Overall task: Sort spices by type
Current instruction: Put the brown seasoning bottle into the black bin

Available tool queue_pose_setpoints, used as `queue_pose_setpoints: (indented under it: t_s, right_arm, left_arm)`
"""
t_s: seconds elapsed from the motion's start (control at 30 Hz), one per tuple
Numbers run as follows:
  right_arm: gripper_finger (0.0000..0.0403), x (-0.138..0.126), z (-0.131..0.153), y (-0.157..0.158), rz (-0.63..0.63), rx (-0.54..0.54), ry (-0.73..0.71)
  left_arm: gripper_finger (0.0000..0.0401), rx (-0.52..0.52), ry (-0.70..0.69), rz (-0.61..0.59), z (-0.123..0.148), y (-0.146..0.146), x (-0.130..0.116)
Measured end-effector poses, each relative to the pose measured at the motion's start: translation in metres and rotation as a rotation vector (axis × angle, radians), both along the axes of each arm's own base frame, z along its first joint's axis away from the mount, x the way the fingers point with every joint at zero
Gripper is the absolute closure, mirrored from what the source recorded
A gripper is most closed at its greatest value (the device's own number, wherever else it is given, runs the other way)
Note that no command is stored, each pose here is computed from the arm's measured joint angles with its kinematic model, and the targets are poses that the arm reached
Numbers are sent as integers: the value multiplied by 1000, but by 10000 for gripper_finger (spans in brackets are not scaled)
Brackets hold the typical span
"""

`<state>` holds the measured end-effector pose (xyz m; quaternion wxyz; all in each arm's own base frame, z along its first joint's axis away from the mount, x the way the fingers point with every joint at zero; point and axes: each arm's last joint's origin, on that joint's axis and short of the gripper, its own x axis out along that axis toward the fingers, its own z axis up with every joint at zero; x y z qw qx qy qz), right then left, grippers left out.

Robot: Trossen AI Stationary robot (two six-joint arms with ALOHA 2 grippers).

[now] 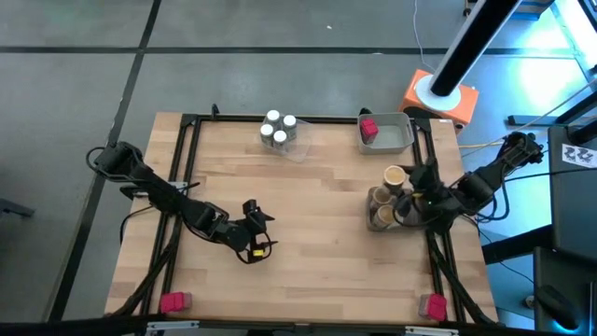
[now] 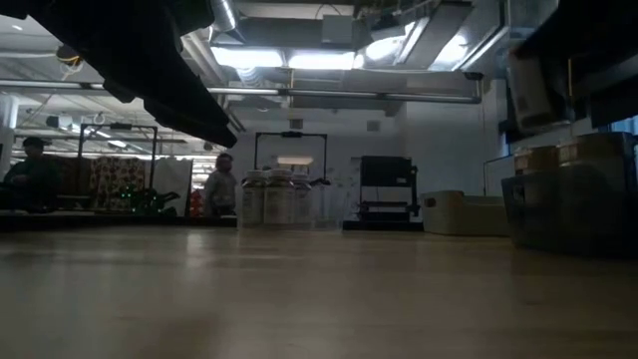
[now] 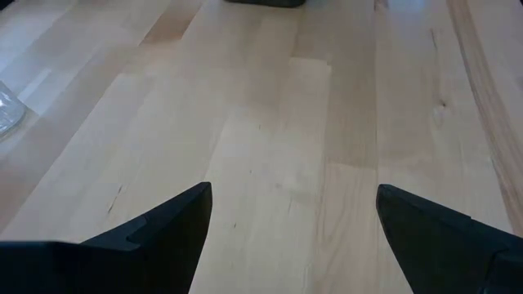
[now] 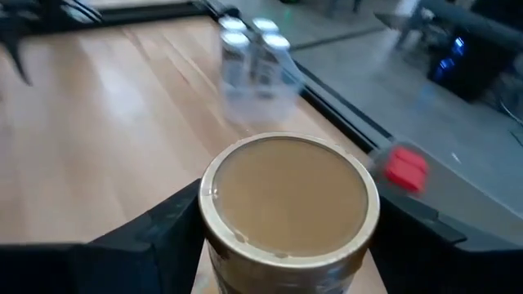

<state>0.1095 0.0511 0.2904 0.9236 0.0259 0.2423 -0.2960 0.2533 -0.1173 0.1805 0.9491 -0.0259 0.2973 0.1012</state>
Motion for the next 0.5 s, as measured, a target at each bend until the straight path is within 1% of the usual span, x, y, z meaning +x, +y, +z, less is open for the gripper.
queue_pose_setpoints:
  t_s: [0.1, 0.27, 0.4, 0.5]
  right_arm:
    - [123, -6, -4, -5, -47, 27, 35]
    - [123, -15, -11, -9, -104, 118, 103]
    - [123, -17, -21, -9, -138, 173, 142]
    - [123, -18, -30, -10, -164, 190, 156]
  left_arm:
    - [73, 0, 0, 0, 0, 0, 0]
    - [73, 0, 0, 0, 0, 0, 0]
    - [73, 0, 0, 0, 0, 0, 0]
    - [73, 0, 0, 0, 0, 0, 0]
